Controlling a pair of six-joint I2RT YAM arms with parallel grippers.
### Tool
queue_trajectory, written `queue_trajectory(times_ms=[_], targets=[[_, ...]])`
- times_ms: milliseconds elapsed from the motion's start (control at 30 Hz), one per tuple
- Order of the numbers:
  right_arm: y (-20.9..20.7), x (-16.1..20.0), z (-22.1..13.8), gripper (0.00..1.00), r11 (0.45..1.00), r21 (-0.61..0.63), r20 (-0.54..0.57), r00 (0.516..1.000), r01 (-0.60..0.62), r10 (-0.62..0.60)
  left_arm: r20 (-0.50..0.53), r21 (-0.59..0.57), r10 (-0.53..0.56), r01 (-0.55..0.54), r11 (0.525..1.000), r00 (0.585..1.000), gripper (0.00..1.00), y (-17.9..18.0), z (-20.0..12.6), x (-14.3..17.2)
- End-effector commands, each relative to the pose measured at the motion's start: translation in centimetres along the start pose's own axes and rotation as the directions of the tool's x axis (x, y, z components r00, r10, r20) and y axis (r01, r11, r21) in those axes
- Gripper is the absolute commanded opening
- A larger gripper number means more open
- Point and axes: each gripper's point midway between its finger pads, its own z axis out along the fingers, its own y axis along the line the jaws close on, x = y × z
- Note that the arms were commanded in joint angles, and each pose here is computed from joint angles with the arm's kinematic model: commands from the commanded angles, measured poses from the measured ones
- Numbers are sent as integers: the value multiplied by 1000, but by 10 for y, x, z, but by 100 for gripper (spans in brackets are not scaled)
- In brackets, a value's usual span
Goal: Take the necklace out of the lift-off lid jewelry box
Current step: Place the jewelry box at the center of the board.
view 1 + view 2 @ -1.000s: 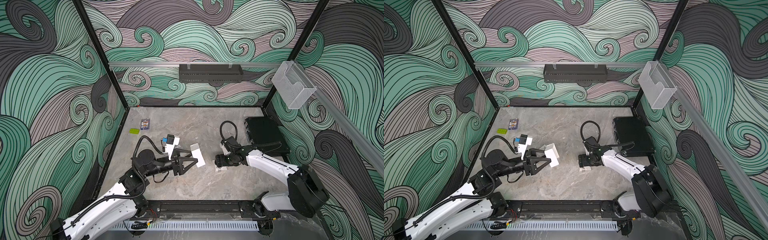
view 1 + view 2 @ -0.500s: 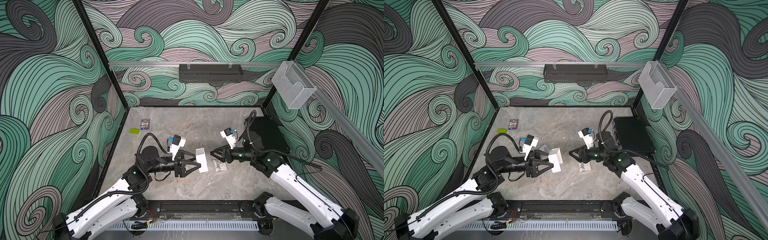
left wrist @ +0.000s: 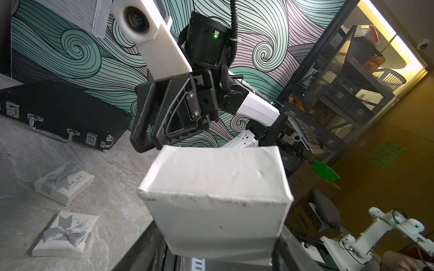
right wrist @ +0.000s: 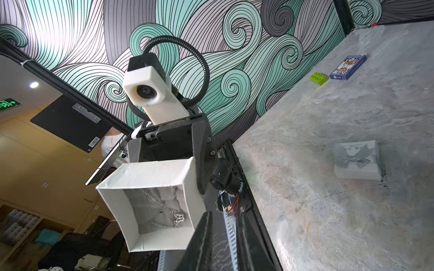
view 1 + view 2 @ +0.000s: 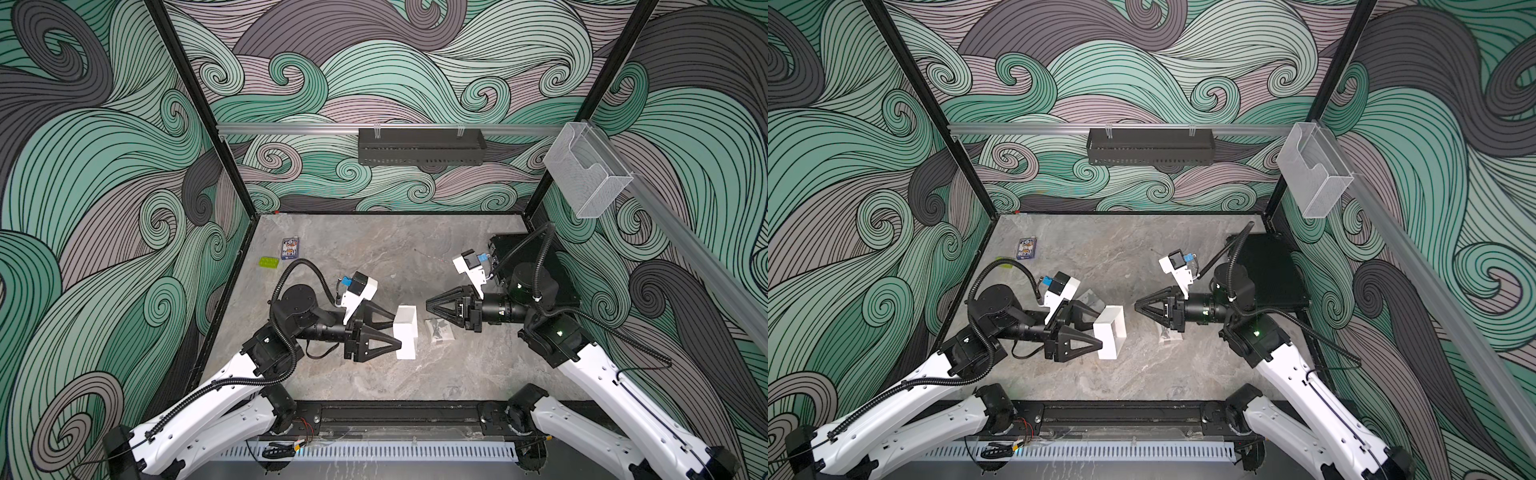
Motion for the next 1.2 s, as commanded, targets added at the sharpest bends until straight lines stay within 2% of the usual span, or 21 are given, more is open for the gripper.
queue_trajectory(times_ms=[0,433,567,733,800,867,967,1100,1167], targets=[[13,1,5,23,998,-66,-9,1000,24,-24,-2,26,42,-42,999,999,63,-8,0,-9],[16,17,22,24,996,-83,-71,997,32,-38,6,17,47,-47,999,999,63,-4,2,-12],[17,19,27,17,995,-94,-82,996,32,-40,3,16,47,-47,999,999,63,-3,3,-12],[16,23,32,15,995,-96,-93,995,30,-39,2,16,51,-51,999,999,63,-1,4,-12],[16,24,33,10,995,-98,-95,995,30,-40,0,14,48,-48,999,999,63,0,4,-11],[15,25,33,0,996,-90,-95,995,27,-36,0,13,51,-51,999,999,63,0,4,-11],[11,26,32,0,997,-68,-92,995,28,-34,-1,2,46,-46,999,999,64,3,3,-10],[7,28,31,0,999,-38,-94,995,27,-30,-8,-21,31,-31,999,999,72,9,2,-5],[4,28,31,0,1000,-19,-96,995,25,-26,-9,-35,21,-22,999,1000,79,13,1,-2]])
